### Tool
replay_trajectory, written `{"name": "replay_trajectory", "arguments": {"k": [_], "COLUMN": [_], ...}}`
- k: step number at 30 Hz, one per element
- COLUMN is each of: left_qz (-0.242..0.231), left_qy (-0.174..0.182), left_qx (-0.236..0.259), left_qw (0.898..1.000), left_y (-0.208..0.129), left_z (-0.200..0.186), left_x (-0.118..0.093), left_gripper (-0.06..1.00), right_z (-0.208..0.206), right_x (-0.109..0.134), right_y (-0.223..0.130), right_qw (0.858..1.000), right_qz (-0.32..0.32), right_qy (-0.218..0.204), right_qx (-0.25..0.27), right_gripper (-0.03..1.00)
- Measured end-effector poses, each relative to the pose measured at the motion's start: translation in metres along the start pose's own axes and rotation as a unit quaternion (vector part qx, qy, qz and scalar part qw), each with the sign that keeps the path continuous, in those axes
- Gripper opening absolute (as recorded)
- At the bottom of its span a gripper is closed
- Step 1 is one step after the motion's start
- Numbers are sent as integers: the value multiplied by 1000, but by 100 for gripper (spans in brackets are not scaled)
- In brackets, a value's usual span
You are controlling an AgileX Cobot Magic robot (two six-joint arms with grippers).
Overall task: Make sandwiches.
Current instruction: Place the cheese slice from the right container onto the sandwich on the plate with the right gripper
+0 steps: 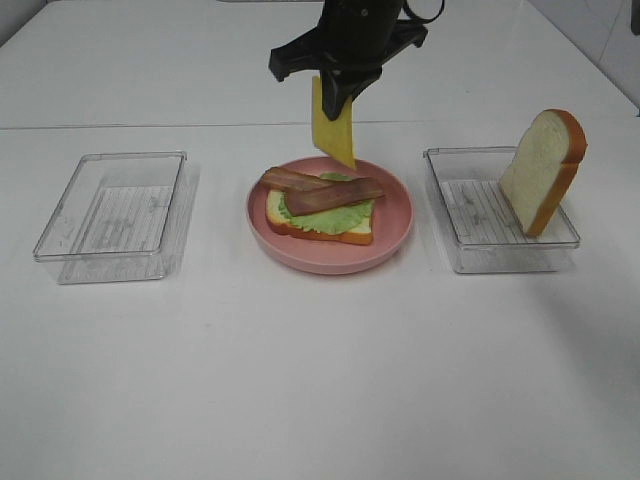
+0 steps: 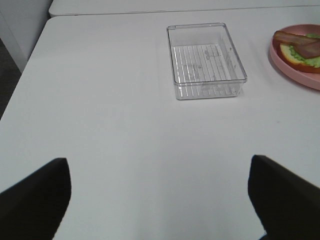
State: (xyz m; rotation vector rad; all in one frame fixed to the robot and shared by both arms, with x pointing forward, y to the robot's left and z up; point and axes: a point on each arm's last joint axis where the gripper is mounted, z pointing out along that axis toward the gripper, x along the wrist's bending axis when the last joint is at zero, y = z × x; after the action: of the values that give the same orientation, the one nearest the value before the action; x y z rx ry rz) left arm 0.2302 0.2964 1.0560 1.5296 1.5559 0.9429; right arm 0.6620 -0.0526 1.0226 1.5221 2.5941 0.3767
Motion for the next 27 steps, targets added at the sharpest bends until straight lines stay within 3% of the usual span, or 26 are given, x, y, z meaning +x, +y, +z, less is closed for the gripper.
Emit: {"name": "replay_trajectory", "arguments": {"k": [5,16,27], "left_qz": [0,0,0], "left_qy": [0,0,0], "left_qx": [0,0,0], "left_qw": [1000,1000,1000], "left_y": [0,0,0], "left_z": [0,0,0], "left_x": [0,0,0], "left_gripper": [88,88,88], "right_z": [13,36,54], "right_x": [18,28,27], "right_y": [-5,-8,-9], "right_qw": [1000,998,997], "right_qz": [-8,-3,-1], "right_qy": [24,65,64], "right_qx": [13,-12,-37], "right_gripper": [3,3,3]}}
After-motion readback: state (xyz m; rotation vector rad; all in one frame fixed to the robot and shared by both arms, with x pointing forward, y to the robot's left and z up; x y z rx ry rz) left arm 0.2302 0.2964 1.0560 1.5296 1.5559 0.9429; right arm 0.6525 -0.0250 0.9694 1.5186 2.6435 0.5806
